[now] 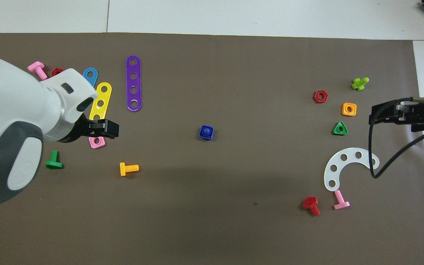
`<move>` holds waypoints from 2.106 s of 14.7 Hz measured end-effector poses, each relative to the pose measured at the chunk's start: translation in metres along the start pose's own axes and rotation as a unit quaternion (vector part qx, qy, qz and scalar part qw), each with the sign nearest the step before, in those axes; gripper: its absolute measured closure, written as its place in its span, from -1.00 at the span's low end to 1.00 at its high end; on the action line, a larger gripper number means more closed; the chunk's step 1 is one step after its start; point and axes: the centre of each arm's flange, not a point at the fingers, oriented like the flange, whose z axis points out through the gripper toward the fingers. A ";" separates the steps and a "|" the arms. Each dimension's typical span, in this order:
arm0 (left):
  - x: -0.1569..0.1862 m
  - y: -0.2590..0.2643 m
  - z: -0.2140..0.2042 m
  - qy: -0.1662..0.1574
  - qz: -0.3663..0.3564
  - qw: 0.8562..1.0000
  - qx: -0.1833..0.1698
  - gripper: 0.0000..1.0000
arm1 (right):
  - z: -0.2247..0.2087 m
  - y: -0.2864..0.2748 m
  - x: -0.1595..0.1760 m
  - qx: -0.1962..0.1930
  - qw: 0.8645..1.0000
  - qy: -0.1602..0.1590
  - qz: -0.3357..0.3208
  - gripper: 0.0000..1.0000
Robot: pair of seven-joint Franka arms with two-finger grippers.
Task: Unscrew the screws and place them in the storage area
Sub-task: 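Lower the left gripper onto the blue nut and close it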
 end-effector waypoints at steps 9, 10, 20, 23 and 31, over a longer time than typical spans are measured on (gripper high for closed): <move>0.033 0.122 0.080 0.016 -0.007 1.000 -0.022 -0.96 | 0.000 0.000 0.000 0.000 1.000 0.000 0.000 -1.00; 0.036 0.136 0.091 0.016 -0.008 1.000 -0.025 -0.96 | 0.000 0.000 0.000 0.000 1.000 0.000 0.000 -1.00; 0.047 0.203 0.179 0.038 0.024 0.999 -0.029 -0.93 | 0.000 0.000 0.000 0.000 1.000 0.000 0.000 -1.00; 0.049 0.205 0.181 0.049 0.030 0.998 -0.028 -0.88 | 0.000 0.000 0.000 0.000 1.000 0.000 0.000 -1.00; 0.041 0.219 0.202 0.046 0.051 0.997 -0.023 -0.79 | 0.000 0.000 0.000 0.000 1.000 0.000 0.000 -1.00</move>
